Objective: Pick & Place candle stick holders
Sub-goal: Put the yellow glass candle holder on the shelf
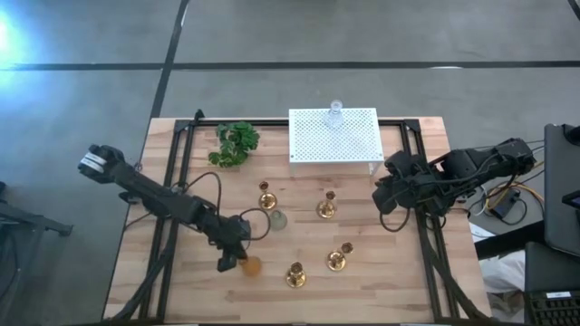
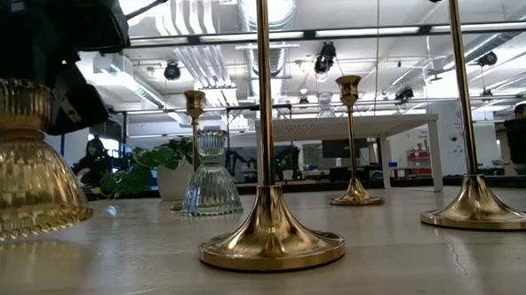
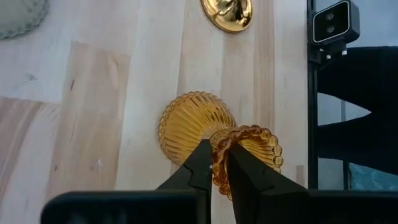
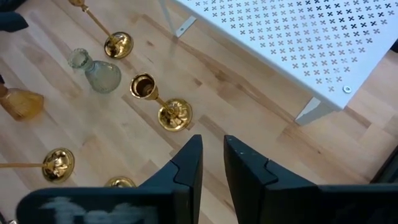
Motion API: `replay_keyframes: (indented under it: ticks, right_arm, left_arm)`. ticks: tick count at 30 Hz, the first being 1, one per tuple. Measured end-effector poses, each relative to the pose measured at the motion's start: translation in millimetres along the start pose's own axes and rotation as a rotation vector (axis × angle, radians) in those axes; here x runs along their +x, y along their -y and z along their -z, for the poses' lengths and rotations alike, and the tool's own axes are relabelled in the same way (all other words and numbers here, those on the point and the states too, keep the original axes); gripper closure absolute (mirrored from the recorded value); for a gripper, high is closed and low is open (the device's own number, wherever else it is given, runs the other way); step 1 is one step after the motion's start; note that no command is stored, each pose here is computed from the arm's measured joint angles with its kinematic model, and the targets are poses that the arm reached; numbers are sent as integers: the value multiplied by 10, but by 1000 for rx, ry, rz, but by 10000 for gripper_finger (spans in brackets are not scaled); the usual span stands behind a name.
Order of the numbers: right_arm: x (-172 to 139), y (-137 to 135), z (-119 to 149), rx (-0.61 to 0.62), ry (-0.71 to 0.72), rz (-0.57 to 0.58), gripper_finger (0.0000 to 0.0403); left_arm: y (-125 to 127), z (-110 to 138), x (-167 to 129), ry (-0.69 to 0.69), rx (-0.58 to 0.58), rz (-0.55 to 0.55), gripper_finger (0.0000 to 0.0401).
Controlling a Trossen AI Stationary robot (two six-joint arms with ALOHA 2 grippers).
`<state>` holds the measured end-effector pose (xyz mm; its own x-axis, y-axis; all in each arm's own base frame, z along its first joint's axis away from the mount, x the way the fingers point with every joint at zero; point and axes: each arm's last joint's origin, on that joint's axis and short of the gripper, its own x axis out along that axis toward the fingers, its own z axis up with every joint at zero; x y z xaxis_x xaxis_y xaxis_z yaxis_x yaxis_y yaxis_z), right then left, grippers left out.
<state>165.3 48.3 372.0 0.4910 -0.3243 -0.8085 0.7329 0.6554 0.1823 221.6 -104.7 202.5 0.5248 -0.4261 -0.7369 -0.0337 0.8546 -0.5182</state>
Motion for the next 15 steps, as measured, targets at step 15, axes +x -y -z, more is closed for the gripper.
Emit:
replay_keyframes:
  ticks: [15]
  right_arm:
    - [0,-24,-13,-56,12,-23,344]
  left_arm:
    - [21,-278,-994,86,-55,12,371]
